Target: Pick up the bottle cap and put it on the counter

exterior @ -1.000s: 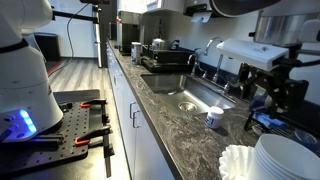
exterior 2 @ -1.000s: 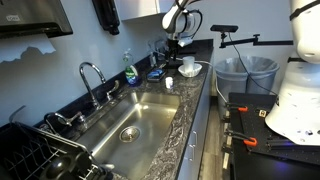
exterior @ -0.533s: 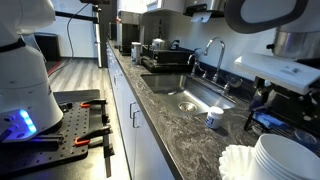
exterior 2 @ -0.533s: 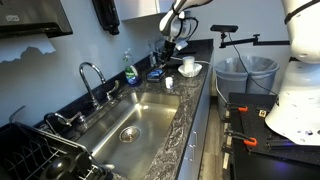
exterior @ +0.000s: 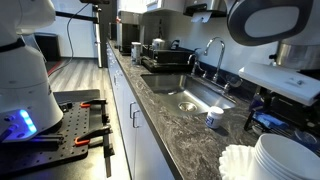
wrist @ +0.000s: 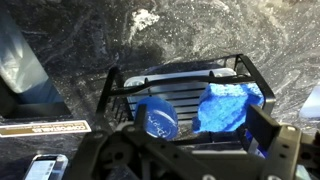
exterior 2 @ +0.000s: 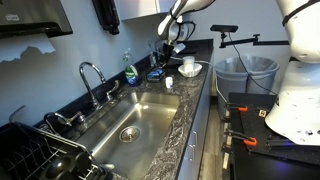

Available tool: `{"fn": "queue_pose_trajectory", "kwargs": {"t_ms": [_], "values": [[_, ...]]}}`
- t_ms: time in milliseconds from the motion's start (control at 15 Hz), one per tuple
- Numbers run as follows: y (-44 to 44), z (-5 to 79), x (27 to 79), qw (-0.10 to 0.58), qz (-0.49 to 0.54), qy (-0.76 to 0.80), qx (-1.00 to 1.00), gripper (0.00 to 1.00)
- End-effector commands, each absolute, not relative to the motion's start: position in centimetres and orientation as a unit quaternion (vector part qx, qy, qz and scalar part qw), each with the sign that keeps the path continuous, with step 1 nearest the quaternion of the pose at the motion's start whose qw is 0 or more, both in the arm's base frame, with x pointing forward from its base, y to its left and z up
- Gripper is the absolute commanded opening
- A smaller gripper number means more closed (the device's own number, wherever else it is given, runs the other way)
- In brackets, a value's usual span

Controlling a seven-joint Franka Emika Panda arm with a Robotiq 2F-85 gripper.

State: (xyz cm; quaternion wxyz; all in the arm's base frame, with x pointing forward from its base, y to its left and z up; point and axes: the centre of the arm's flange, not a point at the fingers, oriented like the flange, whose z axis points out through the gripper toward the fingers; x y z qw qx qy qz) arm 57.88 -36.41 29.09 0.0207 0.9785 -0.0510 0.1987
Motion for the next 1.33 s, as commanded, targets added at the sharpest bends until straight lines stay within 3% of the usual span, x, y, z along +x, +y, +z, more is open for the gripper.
{"fn": "queue_pose_trajectory", "kwargs": {"t_ms": [0,1267], "values": [[-37.3,28.5,58.1,0.023,0.216,-0.036,0.975,1.00],[-40.1,25.2,62.6,0.050,0.297,0.115,0.946,1.00]]}}
